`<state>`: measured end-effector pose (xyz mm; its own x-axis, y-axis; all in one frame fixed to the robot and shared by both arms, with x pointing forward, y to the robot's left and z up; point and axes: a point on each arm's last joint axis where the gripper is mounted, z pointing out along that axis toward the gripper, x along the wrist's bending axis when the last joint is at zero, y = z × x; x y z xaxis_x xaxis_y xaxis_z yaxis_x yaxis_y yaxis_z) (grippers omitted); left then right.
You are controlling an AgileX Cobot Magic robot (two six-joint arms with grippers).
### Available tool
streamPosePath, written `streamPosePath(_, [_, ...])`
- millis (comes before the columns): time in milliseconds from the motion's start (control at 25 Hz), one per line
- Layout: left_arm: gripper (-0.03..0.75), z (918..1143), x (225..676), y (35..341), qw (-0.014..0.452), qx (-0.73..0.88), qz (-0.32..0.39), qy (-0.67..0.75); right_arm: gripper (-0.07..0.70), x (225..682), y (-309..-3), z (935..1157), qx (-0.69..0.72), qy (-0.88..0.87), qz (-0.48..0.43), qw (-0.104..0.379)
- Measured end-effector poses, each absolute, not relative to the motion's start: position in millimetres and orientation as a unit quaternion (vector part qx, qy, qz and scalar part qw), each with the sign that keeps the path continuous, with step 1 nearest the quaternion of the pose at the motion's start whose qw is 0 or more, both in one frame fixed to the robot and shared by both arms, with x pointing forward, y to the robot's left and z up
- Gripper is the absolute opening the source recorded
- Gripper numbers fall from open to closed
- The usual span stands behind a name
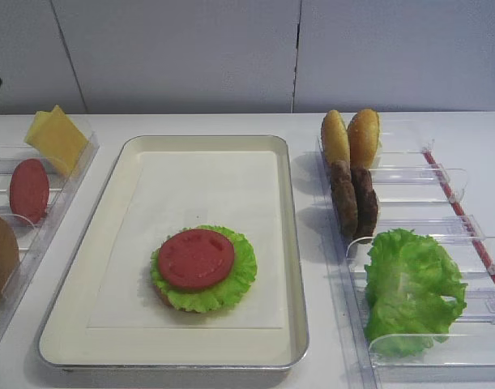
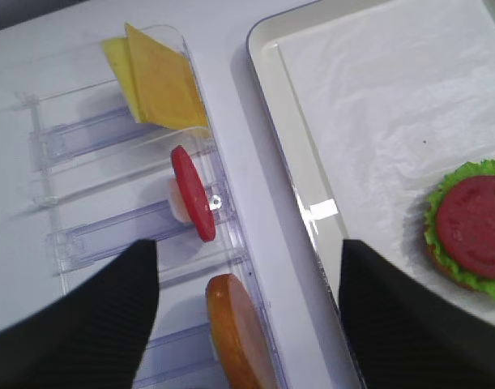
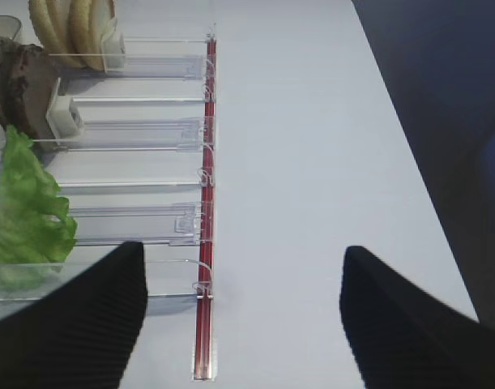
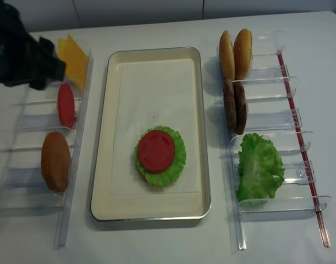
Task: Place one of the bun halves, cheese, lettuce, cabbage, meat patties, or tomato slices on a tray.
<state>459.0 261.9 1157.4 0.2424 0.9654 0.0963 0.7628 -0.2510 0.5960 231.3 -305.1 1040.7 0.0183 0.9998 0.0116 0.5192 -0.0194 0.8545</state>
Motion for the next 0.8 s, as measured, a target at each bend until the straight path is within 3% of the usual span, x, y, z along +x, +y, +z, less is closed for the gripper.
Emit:
streamPosePath(360, [0.479, 1185, 396, 276, 0.262, 0.735, 0.276, 0.561, 0.524, 231, -305, 1041, 0.624, 0.609, 0.347, 0.346])
streamPosePath(800, [0.479, 1154, 308, 294, 0.302, 0.71, 0.305, 0.558, 0.524, 231, -305, 1041, 0.624, 0.609, 0.347, 0.346])
